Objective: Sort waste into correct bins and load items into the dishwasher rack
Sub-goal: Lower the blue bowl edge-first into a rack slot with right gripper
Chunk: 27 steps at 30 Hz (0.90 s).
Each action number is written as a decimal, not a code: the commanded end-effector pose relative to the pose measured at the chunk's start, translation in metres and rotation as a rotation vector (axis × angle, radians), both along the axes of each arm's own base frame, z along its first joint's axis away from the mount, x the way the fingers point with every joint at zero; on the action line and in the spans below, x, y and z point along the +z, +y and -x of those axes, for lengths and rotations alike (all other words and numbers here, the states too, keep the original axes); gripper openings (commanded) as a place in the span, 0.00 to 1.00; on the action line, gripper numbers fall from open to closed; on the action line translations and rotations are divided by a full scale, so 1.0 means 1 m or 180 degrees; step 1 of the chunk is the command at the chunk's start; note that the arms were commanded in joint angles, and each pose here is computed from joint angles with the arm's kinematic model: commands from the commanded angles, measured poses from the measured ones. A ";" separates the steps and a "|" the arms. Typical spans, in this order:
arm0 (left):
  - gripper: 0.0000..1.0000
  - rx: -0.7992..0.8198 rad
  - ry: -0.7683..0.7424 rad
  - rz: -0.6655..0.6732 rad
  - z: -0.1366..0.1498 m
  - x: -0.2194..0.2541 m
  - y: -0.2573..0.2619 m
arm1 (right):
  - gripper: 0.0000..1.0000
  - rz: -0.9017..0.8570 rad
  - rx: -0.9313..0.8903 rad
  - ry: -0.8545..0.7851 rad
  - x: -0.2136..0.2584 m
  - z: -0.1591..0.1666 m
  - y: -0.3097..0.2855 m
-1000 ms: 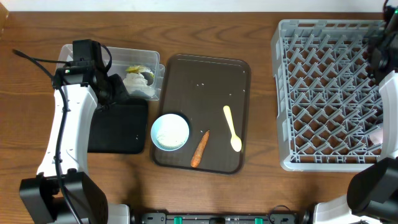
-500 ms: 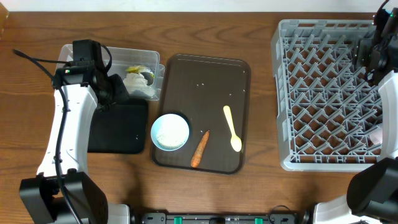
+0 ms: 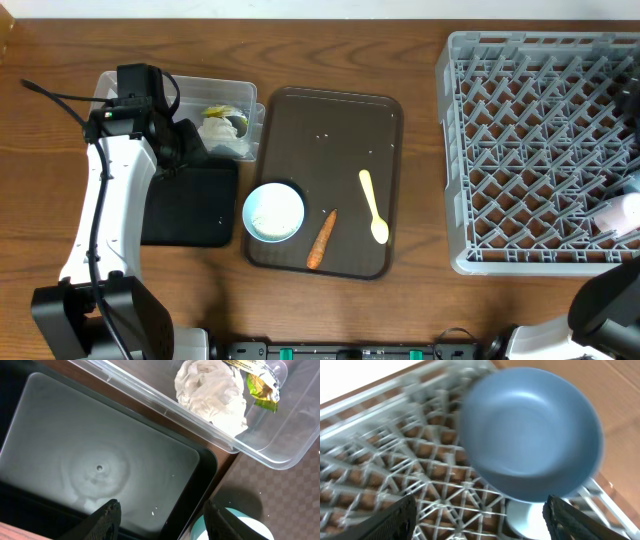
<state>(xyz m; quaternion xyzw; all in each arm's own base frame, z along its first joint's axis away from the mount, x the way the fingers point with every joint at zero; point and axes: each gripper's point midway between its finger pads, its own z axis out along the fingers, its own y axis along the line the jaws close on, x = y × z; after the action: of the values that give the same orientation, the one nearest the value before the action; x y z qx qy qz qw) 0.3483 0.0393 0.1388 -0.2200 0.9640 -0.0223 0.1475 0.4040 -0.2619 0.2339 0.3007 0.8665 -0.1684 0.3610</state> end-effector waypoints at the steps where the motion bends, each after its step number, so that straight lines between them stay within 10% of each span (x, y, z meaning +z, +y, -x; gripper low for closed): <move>1: 0.56 0.0031 -0.0081 -0.0019 -0.001 0.009 0.002 | 0.80 -0.0295 -0.0588 -0.0299 0.004 0.026 -0.033; 14: 0.56 0.0031 -0.0081 -0.0019 -0.001 0.009 0.002 | 0.80 -0.0514 -0.1382 -0.0398 -0.015 0.099 -0.114; 27: 0.56 0.0031 -0.0081 -0.0020 -0.001 0.009 0.002 | 0.81 -0.0791 -0.1408 -0.0250 -0.081 0.090 -0.138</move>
<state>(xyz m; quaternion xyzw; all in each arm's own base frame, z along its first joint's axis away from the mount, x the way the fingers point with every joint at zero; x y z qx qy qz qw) 0.3483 0.0393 0.1387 -0.2202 0.9640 -0.0223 0.1473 0.3076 -0.3989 0.1552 0.5303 0.7812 -0.1400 0.2983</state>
